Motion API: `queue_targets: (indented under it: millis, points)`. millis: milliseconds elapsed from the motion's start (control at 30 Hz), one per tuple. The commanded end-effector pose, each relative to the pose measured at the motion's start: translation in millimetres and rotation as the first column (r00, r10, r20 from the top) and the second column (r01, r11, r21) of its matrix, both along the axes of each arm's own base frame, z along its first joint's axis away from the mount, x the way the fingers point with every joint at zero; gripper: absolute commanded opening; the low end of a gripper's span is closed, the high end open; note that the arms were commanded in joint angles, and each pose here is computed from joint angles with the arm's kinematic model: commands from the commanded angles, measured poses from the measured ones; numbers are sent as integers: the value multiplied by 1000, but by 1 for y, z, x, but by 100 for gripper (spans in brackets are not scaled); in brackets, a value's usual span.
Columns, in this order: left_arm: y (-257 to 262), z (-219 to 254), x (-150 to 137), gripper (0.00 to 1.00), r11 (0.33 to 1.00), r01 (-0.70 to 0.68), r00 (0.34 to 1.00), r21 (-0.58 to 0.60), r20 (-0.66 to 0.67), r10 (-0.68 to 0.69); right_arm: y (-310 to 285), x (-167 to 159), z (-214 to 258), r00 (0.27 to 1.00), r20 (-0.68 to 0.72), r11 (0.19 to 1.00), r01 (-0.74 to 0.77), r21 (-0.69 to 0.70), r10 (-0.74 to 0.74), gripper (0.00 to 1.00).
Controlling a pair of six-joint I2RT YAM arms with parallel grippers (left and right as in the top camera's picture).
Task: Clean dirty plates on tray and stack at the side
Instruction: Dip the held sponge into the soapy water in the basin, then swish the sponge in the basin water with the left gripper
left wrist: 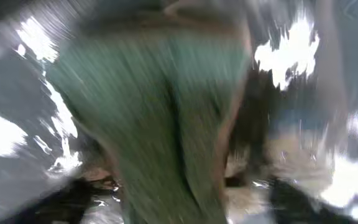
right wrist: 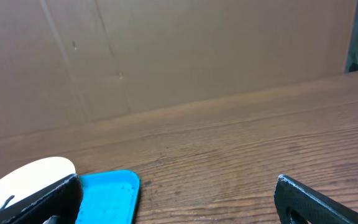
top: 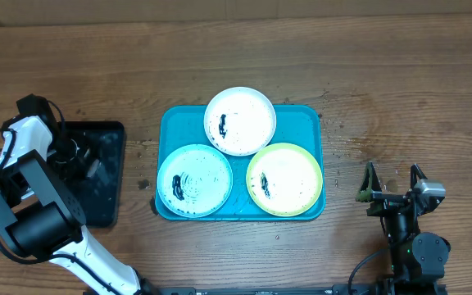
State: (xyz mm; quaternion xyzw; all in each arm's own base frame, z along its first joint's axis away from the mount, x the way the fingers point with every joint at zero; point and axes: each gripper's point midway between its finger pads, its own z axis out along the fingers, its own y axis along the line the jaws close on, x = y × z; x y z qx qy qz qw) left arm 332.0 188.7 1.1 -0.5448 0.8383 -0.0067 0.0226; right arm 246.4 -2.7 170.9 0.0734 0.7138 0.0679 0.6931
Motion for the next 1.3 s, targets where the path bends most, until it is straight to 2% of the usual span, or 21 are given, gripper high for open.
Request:
queue_targets:
  millis: [0,133,167,300,367,400,433,467,500,700,900,1067,1267]
  points:
    - [22,-21,-21,100,993,-1,994,116,-109,14,-1,0,-2,1000,5,1000,3,-7,-3,100]
    - [28,-20,-16,100,990,-5,996,141,-89,18,-1,0,-2,1000,5,1000,3,-7,-3,100]
    - [28,-20,-16,97,990,-5,996,140,-89,18,-1,0,-2,1000,5,1000,3,-7,-3,100]
    - [21,-21,-16,67,995,-4,996,103,-84,12,-1,0,-2,1000,5,1000,3,-7,-3,100]
    - [15,-22,-17,61,997,-3,996,76,-87,10,-1,0,-2,1000,5,1000,3,-7,-3,100]
    - [14,-22,-17,52,998,-3,996,67,-88,9,-1,0,-2,1000,5,1000,3,-7,-3,100]
    - [13,-22,-18,35,998,-3,996,62,-89,9,-1,0,-2,1000,5,1000,4,-7,-4,100]
    - [11,-22,-18,13,998,-3,996,56,-89,8,-1,0,-2,1000,5,1000,4,-7,-4,100]
    - [11,-22,-19,5,999,-3,996,52,-91,8,-1,0,-2,1000,5,1000,3,-7,-3,100]
    - [9,-15,-22,4,999,21,993,39,-115,-16,-1,0,-2,1000,5,1000,3,-7,-3,100]
    - [12,27,-16,4,999,28,990,24,-136,-25,-1,0,-2,1000,5,1000,3,-7,-3,100]
    - [9,86,-6,4,1000,28,996,5,-84,-27,-1,0,-2,1000,5,1000,3,-7,-3,100]
    - [-11,118,6,4,990,129,991,-64,46,-126,-1,0,-2,1000,5,1000,3,-7,-3,100]
